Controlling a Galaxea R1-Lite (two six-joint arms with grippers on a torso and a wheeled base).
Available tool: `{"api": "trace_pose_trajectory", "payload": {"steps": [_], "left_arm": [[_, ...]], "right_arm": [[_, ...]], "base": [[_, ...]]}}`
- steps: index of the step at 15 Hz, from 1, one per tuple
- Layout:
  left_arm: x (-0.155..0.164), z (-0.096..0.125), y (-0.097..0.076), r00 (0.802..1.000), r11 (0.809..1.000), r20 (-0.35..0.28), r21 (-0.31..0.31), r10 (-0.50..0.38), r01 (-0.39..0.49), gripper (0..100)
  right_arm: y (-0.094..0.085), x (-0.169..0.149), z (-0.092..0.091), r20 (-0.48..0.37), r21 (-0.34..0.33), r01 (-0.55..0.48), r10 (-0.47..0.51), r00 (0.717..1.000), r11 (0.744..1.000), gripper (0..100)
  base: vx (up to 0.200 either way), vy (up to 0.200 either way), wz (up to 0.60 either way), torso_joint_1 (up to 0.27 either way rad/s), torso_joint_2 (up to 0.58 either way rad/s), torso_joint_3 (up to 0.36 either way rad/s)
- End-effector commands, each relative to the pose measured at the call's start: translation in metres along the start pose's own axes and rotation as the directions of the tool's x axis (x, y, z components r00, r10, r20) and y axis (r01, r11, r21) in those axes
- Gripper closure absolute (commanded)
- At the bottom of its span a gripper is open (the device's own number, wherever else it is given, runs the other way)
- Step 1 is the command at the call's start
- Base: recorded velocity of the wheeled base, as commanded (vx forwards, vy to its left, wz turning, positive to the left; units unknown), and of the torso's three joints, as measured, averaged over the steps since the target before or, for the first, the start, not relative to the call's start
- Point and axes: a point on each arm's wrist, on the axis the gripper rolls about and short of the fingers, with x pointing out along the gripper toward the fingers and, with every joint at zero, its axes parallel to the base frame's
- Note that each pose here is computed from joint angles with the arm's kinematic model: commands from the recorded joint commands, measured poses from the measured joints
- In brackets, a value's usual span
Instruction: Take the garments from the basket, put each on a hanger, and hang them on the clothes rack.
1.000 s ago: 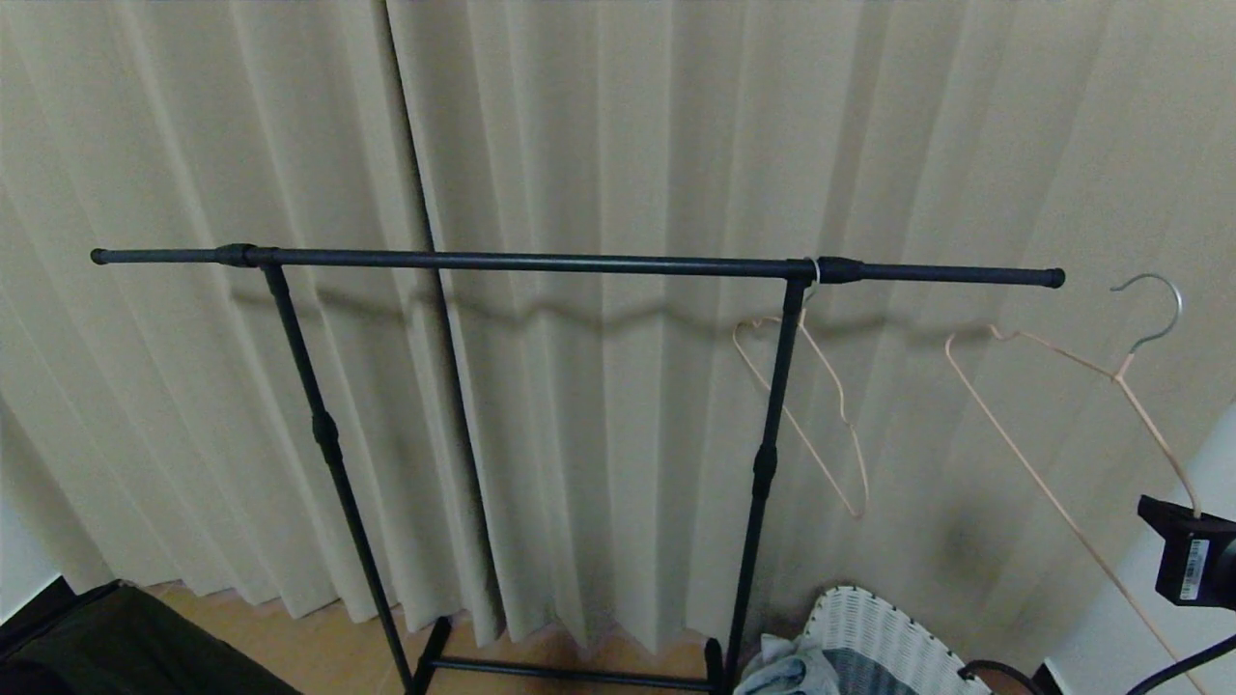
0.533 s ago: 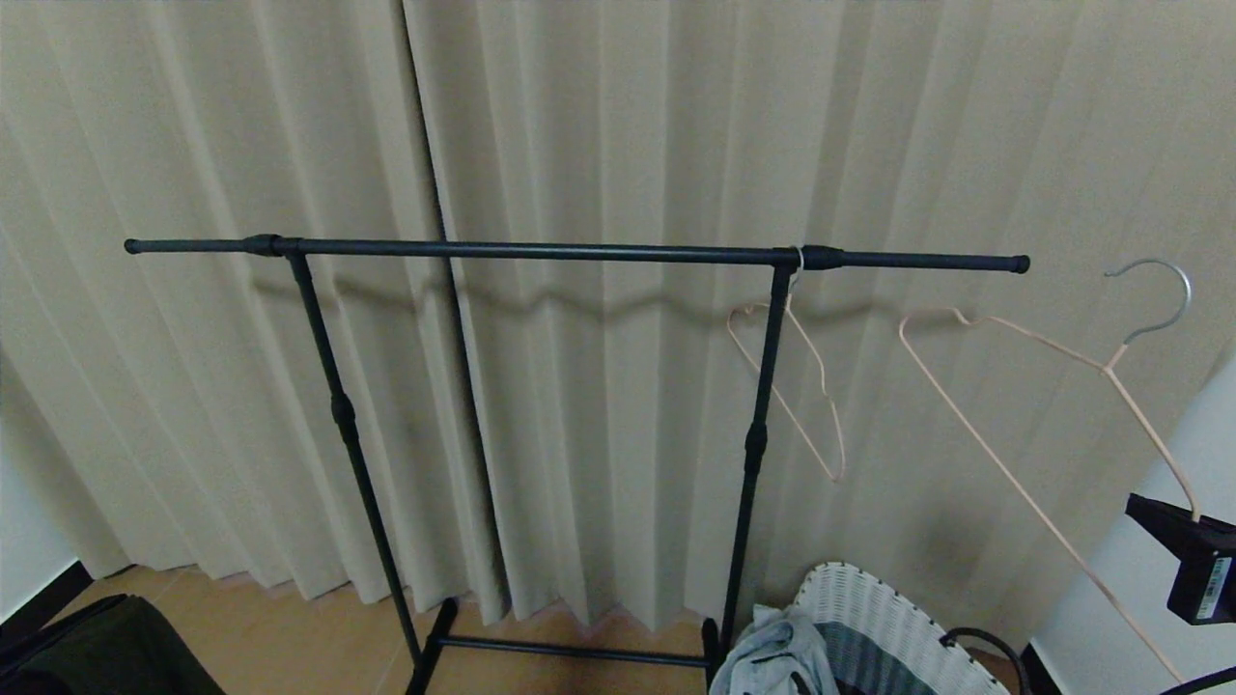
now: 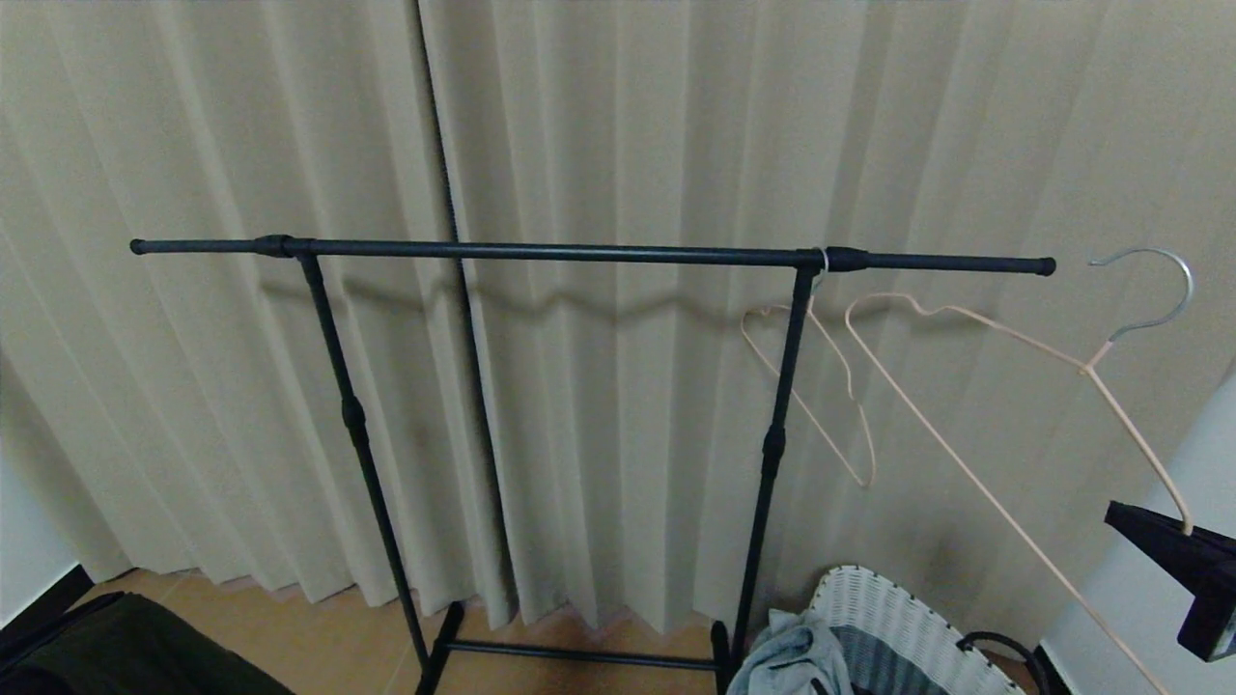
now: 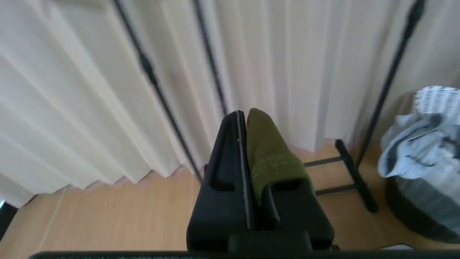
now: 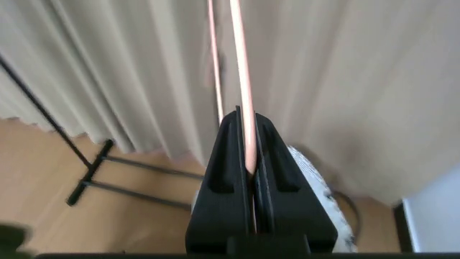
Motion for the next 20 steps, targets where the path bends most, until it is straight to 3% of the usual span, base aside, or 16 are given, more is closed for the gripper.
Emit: {"api": "trace_pose_trajectory", "payload": {"steps": [1,10,12,14,17,20], "left_arm": [[0.000,0.000,0.000,1.000,1.000,0.001,0.000,0.002,-0.002,100],[0.000,0.000,0.000,1.000,1.000,0.004,0.012,-0.007,0.007,100],[0.001,0.001,-0.002,0.999,0.996,0.003,0.075,-0.041,0.040,100],[0.012,0.011,-0.004,0.997,0.990,-0.026,0.112,-0.078,0.081,100],[0.053,0.053,-0.009,0.991,0.986,-0.069,0.119,-0.112,0.120,100],[0.096,0.088,-0.023,0.995,0.992,-0.099,0.122,-0.030,0.042,100]], "right_arm": [[0.001,0.001,0.000,-0.005,-0.002,-0.010,0.010,1.000,1.000,100],[0.004,0.009,-0.005,-0.055,-0.007,-0.040,0.039,0.998,0.999,100],[0.011,0.021,-0.004,-0.093,-0.018,-0.092,0.090,0.992,0.996,100],[0.026,0.031,-0.002,-0.124,-0.042,-0.192,0.186,0.975,0.980,100],[0.051,0.043,0.000,-0.169,-0.067,-0.324,0.309,0.936,0.944,100],[0.068,0.051,-0.002,-0.198,-0.070,-0.399,0.379,0.904,0.914,100]], "base": [[0.000,0.200,0.00,-0.002,0.00,0.007],[0.000,0.178,0.00,-0.001,0.00,0.002],[0.000,0.000,0.00,0.000,0.00,0.000],[0.000,0.000,0.00,0.000,0.00,0.000],[0.000,0.000,0.00,0.000,0.00,0.000],[0.000,0.000,0.00,0.000,0.00,0.000]]}}
